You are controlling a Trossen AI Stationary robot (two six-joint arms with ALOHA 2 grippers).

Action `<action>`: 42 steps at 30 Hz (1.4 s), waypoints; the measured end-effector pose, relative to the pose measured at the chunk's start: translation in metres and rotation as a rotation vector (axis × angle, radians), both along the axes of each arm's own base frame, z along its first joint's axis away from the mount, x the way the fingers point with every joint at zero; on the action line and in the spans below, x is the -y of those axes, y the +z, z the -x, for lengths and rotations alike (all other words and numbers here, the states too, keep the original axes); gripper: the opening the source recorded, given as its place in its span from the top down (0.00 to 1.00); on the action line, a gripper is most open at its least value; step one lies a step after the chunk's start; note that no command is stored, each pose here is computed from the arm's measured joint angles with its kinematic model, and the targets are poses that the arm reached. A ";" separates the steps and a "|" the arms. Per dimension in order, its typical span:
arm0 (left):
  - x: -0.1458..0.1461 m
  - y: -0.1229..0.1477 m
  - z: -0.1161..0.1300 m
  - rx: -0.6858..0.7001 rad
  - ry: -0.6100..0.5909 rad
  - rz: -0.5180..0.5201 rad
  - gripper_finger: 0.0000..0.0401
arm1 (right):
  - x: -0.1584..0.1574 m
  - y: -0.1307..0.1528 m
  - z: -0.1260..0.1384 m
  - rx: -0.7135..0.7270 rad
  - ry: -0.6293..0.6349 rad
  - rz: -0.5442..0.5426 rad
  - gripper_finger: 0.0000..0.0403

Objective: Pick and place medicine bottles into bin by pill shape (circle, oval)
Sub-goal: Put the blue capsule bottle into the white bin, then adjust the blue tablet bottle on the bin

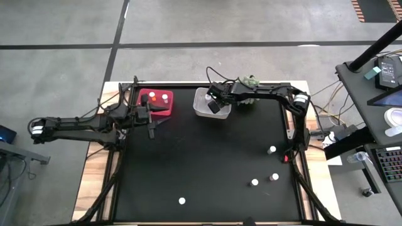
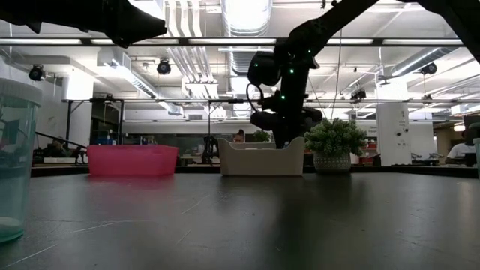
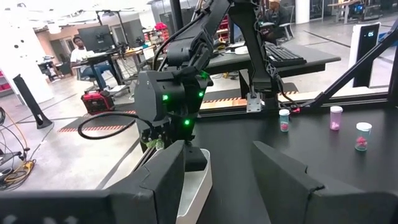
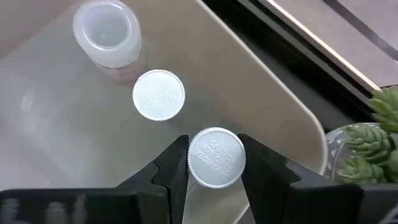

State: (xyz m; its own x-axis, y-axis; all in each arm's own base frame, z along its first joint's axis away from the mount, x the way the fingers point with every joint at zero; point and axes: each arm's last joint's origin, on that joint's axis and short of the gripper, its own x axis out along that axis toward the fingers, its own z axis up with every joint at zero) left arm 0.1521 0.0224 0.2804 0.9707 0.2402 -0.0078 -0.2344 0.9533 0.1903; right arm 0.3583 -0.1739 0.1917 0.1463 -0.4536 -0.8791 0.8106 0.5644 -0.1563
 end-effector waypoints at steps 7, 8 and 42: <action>0.000 0.000 0.000 -0.002 0.000 -0.004 0.58 | 0.001 0.000 -0.002 0.021 -0.002 0.011 0.63; 0.000 0.000 0.000 -0.002 0.000 -0.004 0.58 | 0.001 0.000 -0.002 0.021 -0.004 0.012 0.62; 0.000 -0.001 -0.001 -0.008 0.000 -0.005 0.58 | 0.005 0.023 -0.013 0.169 0.131 -0.001 0.97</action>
State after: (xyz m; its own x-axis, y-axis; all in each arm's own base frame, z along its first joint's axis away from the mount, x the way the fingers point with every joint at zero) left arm 0.1535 0.0225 0.2794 0.9707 0.2399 -0.0146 -0.2324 0.9525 0.1967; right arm 0.3716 -0.1793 0.2142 0.3498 -0.4197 -0.8376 0.7446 0.6671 -0.0232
